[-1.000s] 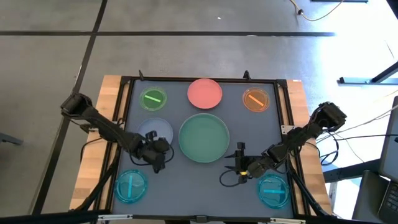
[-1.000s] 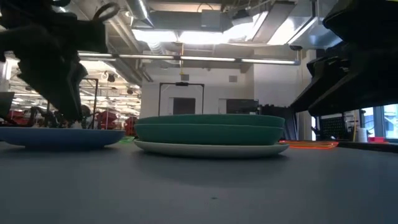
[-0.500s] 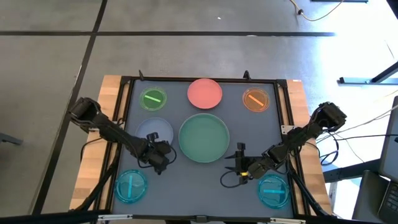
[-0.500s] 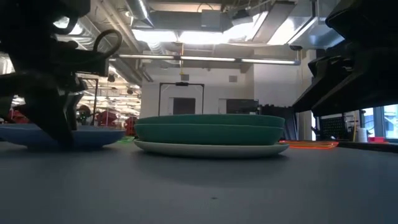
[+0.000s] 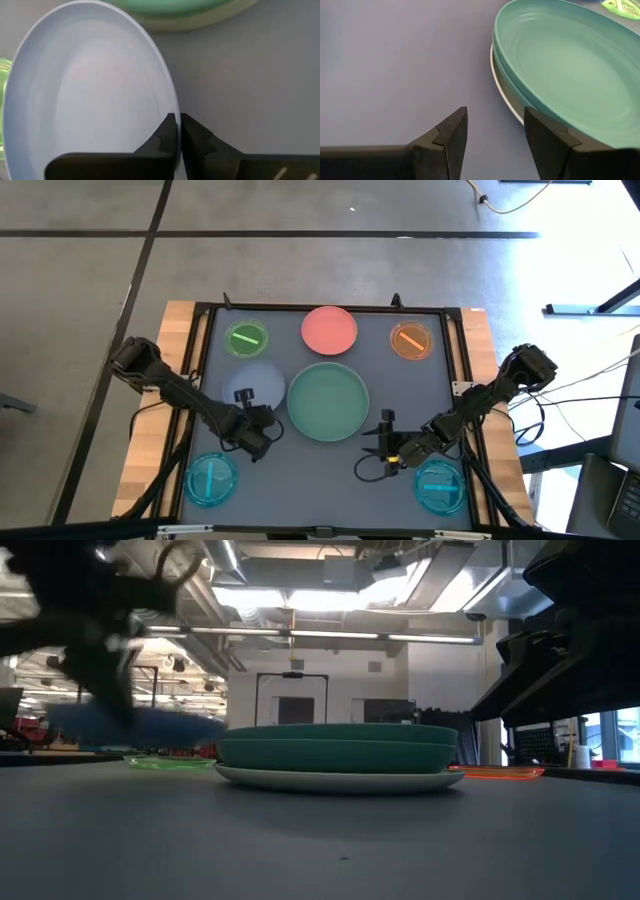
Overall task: Stack plastic plates
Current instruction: Stack the violet plate on the dark green plate
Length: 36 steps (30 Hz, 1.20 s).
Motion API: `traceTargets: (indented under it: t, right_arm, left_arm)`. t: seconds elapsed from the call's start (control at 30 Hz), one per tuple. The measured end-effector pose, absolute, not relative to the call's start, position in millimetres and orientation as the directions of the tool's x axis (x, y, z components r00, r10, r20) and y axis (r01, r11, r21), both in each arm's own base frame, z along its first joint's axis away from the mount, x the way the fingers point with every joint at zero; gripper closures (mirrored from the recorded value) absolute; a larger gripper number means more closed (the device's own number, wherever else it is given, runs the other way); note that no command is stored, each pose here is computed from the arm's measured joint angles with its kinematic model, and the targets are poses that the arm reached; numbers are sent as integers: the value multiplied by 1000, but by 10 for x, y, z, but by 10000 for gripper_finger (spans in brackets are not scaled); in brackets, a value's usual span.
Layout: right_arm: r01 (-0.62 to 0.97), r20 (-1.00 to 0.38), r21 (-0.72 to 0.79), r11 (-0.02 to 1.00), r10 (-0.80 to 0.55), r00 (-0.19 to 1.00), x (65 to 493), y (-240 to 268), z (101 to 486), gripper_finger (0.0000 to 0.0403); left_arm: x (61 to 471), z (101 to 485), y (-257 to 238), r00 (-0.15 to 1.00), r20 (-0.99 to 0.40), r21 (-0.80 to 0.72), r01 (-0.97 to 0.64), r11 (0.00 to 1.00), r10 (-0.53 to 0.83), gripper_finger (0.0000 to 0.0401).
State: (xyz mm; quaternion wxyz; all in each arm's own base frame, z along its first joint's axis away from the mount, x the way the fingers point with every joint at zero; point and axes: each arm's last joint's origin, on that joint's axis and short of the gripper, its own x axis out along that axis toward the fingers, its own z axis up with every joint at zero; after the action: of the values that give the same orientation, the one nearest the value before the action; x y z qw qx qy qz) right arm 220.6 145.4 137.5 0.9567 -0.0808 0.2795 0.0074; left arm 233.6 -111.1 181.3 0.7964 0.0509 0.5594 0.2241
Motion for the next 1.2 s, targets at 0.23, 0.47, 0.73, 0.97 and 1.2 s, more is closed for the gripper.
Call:
traceTargets:
  t: [0.23, 0.47, 0.73, 0.97, 1.2]
  right_arm:
    - [-58, -536, -148, 987, -31, 844, 2206, 1454, 1375, 221]
    - [-58, -536, -148, 987, -31, 844, 2206, 1454, 1375, 221]
    - [-58, -536, -148, 987, -31, 844, 2207, 1454, 1376, 221]
    - [-74, -532, -196, 978, -43, 846, 2208, 1451, 1378, 221]
    - [-62, -515, -261, 963, -85, 853, 2212, 1438, 1384, 221]
  left_arm:
    - [2609, 2215, -1225, 459, -782, 347, -242, 906, 422, 396]
    - [2916, 2198, -1237, 684, -692, 255, -63, 965, 228, 395]
    - [3006, 2043, -1089, 760, -634, 225, 5, 974, 142, 395]
    - [2997, 1923, -984, 771, -623, 198, -13, 980, 136, 395]
    - [3076, 1764, -973, 780, -616, 188, 8, 982, 111, 395]
